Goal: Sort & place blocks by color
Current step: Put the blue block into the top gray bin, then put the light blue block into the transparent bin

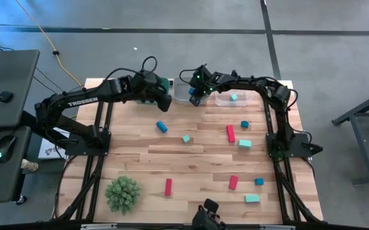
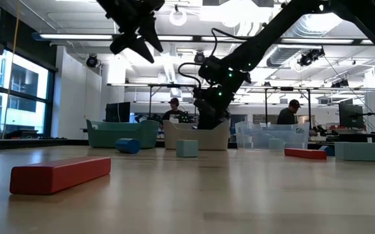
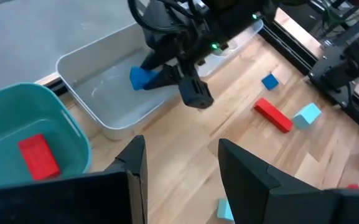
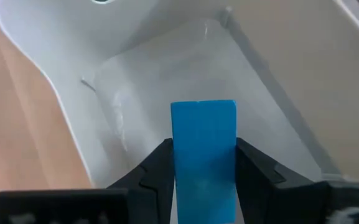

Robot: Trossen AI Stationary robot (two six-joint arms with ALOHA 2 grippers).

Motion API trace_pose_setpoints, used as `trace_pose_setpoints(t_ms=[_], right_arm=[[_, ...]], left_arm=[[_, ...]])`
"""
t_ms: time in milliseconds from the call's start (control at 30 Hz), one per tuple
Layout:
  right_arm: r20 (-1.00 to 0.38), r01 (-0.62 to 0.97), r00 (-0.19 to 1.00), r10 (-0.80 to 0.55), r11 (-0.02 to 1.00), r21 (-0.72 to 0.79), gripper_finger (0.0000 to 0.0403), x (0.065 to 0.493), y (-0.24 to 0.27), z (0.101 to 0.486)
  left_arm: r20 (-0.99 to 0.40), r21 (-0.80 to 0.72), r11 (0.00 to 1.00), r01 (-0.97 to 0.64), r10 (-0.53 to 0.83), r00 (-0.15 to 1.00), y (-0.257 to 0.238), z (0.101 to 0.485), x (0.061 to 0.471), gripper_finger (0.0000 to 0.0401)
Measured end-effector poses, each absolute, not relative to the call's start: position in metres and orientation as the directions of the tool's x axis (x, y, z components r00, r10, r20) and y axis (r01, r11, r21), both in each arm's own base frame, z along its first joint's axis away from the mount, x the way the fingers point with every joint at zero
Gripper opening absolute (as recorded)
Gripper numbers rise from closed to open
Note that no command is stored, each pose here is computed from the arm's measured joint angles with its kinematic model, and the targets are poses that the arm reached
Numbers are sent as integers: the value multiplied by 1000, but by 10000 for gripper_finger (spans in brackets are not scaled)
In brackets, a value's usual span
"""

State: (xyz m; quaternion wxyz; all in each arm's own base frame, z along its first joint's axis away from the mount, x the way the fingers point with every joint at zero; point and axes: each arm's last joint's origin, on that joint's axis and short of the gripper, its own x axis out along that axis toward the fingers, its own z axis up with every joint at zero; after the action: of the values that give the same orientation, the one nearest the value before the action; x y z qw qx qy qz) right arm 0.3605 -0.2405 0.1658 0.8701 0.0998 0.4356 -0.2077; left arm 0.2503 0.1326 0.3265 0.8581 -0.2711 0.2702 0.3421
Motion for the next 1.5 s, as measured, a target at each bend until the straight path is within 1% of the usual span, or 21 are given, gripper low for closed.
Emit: trace_pose_setpoints(t_ms=[200, 333, 533, 700, 800, 900, 1033, 1133, 1267, 1367, 1500], right_arm=[[-801, 445, 533, -272, 895, -8, 159, 360, -240, 166], [-802, 444, 533, -271, 896, -8, 170, 360, -240, 166], [-793, 461, 543, -275, 887, 8, 172, 359, -239, 173], [-783, 465, 554, -283, 885, 9, 170, 353, -235, 192], [-778, 492, 563, -280, 869, 43, 165, 347, -231, 210], [-777, 515, 573, -260, 852, 95, 159, 340, -223, 227], [-782, 531, 585, -217, 831, 166, 151, 330, -209, 249], [-804, 545, 564, -187, 816, 192, 147, 323, -194, 261], [-837, 567, 528, -143, 794, 221, 145, 317, -171, 272], [-853, 575, 511, -110, 781, 244, 145, 317, -153, 277], [-871, 597, 484, -84, 760, 258, 145, 321, -129, 280]], left_arm=[[-650, -315, 595, -739, 432, 625, 130, 326, 252, 117], [-650, -318, 598, -736, 428, 628, 129, 326, 252, 120], [-676, -331, 609, -721, 379, 631, 127, 324, 251, 142], [-691, -321, 604, -729, 377, 617, 126, 323, 250, 168], [-691, -321, 605, -729, 378, 617, 126, 323, 250, 176], [-691, -321, 612, -723, 371, 621, 126, 323, 250, 177], [-690, -281, 659, -698, 366, 624, 125, 323, 251, 175], [-692, -279, 690, -668, 338, 638, 123, 323, 251, 175], [-709, -275, 723, -633, 292, 642, 122, 321, 250, 175], [-731, -267, 726, -634, 276, 624, 119, 319, 249, 177], [-762, -223, 763, -607, 252, 597, 114, 316, 248, 177]])
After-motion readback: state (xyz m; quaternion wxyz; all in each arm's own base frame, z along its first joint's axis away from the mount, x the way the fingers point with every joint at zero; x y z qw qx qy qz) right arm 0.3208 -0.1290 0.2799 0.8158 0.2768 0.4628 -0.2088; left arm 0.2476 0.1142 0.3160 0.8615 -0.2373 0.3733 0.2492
